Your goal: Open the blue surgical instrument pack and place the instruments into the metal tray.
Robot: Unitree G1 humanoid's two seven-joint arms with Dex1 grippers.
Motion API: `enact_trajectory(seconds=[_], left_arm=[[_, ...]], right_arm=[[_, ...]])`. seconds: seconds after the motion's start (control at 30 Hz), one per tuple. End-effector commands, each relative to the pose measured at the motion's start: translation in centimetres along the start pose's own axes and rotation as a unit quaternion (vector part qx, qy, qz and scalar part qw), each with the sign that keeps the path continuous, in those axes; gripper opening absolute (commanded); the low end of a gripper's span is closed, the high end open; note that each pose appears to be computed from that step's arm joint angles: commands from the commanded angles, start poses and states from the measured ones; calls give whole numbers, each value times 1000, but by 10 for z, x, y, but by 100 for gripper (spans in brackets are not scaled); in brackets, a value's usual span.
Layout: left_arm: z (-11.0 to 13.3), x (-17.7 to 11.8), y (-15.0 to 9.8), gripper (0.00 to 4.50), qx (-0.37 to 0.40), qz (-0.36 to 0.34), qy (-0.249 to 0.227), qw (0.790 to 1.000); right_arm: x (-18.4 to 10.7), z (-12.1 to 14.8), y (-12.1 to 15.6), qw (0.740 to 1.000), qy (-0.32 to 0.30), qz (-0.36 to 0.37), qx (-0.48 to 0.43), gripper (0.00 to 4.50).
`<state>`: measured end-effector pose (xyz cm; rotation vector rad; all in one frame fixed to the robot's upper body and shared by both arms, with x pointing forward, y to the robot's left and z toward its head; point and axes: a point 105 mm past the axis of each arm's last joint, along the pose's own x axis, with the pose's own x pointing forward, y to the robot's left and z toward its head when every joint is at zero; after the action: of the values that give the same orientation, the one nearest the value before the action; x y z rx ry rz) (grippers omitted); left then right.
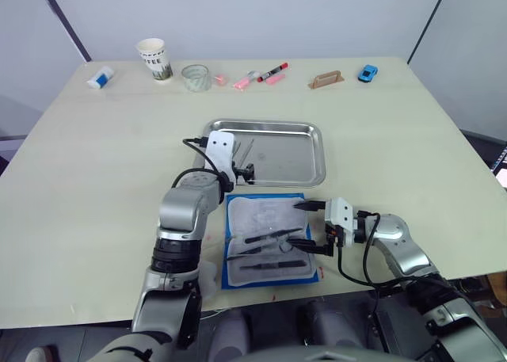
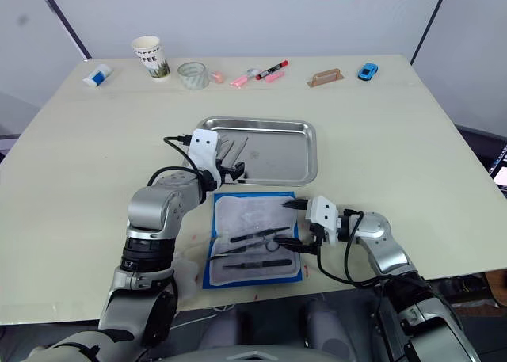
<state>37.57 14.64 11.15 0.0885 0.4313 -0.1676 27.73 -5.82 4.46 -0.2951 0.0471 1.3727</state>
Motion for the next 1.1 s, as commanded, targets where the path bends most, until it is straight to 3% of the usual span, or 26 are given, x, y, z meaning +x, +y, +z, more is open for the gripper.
enact_trajectory(seconds=[0.03, 0.2, 0.3, 0.43, 0.6, 0.67, 0.83, 0.93, 1.1], left_arm=[[36, -14, -6, 438, 20, -29, -81, 996], [61, -34, -11, 438, 48, -115, -152, 980], [62, -42, -7, 438, 77, -157, -151, 973], [58, -62, -1, 438, 149, -268, -168, 937], [37, -80, 3, 438, 192, -376, -144, 895], [25, -83, 6, 438, 207, -403, -124, 883], [-12, -104, -3, 438, 251, -491, -65, 832], [-31, -106, -8, 438, 279, -505, -45, 815], [-52, -100, -13, 438, 311, -502, -33, 806]], right_arm=[[-5, -63, 27, 990, 113, 9, 78, 450], [-4, -64, 27, 990, 113, 8, 78, 450], [-4, -64, 27, 990, 113, 9, 78, 450], [-3, -64, 26, 991, 113, 9, 77, 450], [-3, -64, 26, 991, 113, 8, 78, 450], [-4, -64, 26, 990, 113, 7, 78, 450], [-6, -65, 27, 990, 115, 6, 80, 450], [-6, -65, 27, 990, 114, 6, 81, 450], [-7, -66, 30, 990, 114, 11, 85, 450]])
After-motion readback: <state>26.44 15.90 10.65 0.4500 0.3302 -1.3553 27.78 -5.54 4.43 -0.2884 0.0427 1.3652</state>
